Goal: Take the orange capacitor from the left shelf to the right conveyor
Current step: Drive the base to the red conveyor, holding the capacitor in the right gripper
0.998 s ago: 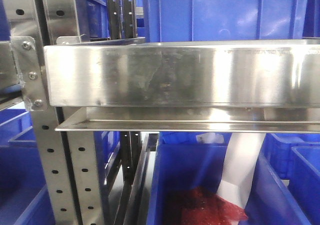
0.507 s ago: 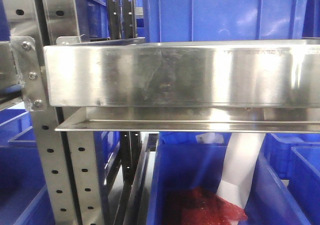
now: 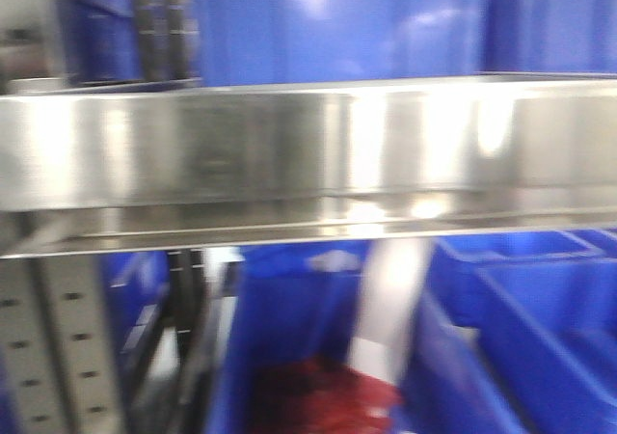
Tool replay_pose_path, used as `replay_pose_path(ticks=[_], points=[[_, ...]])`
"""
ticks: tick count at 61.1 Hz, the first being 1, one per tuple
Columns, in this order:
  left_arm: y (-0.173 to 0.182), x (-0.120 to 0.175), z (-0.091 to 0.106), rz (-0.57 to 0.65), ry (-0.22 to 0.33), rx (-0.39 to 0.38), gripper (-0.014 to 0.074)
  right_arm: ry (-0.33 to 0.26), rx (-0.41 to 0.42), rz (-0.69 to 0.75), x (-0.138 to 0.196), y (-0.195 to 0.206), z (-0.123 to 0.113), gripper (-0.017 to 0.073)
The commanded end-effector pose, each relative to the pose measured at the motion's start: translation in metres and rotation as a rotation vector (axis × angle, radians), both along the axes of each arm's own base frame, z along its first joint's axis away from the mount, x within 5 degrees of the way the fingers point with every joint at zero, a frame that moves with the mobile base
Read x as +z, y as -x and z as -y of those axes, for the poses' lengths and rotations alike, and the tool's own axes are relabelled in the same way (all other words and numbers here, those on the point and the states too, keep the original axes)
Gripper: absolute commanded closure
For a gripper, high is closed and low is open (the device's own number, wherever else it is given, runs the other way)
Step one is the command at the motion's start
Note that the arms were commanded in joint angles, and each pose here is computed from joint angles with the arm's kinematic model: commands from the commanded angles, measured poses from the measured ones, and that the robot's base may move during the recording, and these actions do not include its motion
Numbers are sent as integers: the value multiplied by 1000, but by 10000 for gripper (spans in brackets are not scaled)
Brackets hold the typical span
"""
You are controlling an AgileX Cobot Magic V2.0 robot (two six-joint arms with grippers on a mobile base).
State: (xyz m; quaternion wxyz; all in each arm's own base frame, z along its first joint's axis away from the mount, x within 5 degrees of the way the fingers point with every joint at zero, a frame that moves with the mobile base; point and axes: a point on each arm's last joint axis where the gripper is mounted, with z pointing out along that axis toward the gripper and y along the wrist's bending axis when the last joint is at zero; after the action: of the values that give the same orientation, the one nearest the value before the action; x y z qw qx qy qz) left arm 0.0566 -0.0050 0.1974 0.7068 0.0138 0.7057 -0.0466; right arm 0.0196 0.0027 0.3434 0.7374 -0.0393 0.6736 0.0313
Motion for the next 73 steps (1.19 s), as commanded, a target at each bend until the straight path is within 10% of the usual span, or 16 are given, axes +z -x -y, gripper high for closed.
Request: replay_pose_path(ticks=[1,73], points=[[1,10,-1,103,12,9,720,9,-15,102,15,2,1,403],[1,10,-1,103,12,9,720,9,-15,101,15,2,1,403]])
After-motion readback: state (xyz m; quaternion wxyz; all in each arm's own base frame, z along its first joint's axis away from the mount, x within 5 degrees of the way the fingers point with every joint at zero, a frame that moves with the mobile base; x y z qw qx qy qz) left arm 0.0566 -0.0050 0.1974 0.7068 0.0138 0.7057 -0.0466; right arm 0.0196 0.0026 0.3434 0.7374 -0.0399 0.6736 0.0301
